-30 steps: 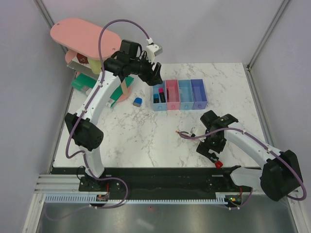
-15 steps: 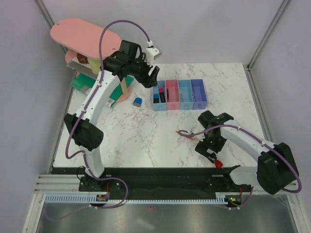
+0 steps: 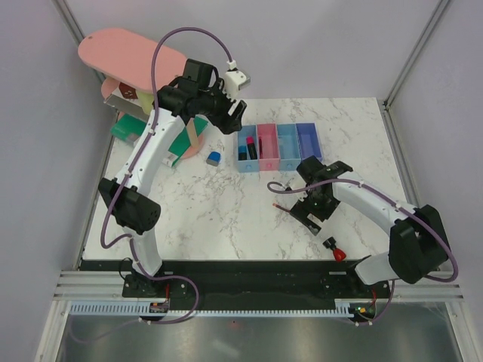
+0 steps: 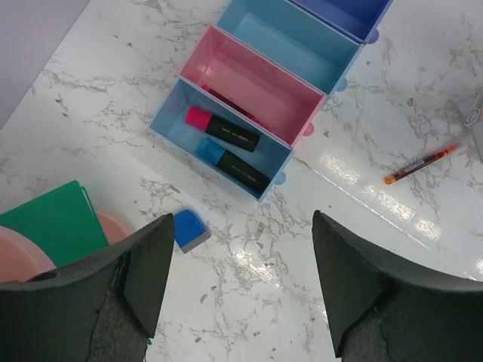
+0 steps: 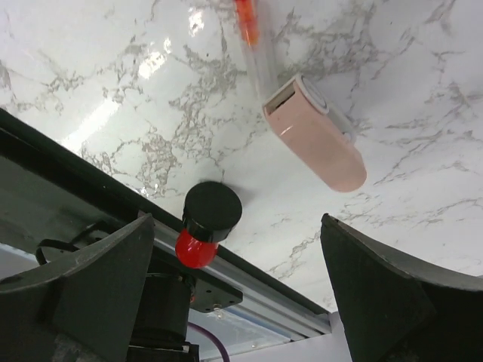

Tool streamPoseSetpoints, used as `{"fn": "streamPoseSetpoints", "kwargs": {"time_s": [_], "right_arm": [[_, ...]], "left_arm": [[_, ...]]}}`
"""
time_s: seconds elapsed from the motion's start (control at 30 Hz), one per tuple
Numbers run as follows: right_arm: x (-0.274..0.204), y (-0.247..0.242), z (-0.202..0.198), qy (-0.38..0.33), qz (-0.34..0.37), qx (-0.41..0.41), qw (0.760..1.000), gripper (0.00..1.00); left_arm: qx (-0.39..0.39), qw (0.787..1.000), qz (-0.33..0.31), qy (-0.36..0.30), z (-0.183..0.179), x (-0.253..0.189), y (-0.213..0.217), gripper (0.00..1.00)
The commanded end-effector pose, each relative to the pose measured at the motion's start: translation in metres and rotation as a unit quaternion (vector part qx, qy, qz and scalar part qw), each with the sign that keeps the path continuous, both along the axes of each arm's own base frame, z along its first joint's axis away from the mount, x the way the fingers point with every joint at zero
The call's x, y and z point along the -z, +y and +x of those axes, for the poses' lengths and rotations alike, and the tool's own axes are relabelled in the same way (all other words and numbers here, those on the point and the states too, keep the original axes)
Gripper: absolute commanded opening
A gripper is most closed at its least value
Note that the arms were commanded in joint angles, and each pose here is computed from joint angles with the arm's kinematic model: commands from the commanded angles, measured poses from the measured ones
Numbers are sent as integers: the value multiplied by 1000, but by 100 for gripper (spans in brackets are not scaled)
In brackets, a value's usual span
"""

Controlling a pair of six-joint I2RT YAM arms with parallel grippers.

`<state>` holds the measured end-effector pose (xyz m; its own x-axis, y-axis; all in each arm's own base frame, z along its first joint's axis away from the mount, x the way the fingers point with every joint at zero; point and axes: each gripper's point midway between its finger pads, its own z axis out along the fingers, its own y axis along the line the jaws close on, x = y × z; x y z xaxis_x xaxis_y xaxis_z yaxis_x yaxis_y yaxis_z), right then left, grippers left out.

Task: Sort the stationery into containers
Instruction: Move the stationery to the center of the board.

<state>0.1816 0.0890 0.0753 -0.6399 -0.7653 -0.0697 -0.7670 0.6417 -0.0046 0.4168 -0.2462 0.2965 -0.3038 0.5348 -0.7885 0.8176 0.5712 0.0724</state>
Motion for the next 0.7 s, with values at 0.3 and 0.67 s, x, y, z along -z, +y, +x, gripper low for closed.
{"fn": "streamPoseSetpoints", "kwargs": {"time_s": [0.3,0.67], "right_arm": [[3,-14,-6,38,-64,20,997,98],[2,-4,-17,52,-23,-5,998,98]], "left_arm": [[6,999,29,-30,-3,-12,13,80],[7,999,26,-33,0,-17,10,81]]}}
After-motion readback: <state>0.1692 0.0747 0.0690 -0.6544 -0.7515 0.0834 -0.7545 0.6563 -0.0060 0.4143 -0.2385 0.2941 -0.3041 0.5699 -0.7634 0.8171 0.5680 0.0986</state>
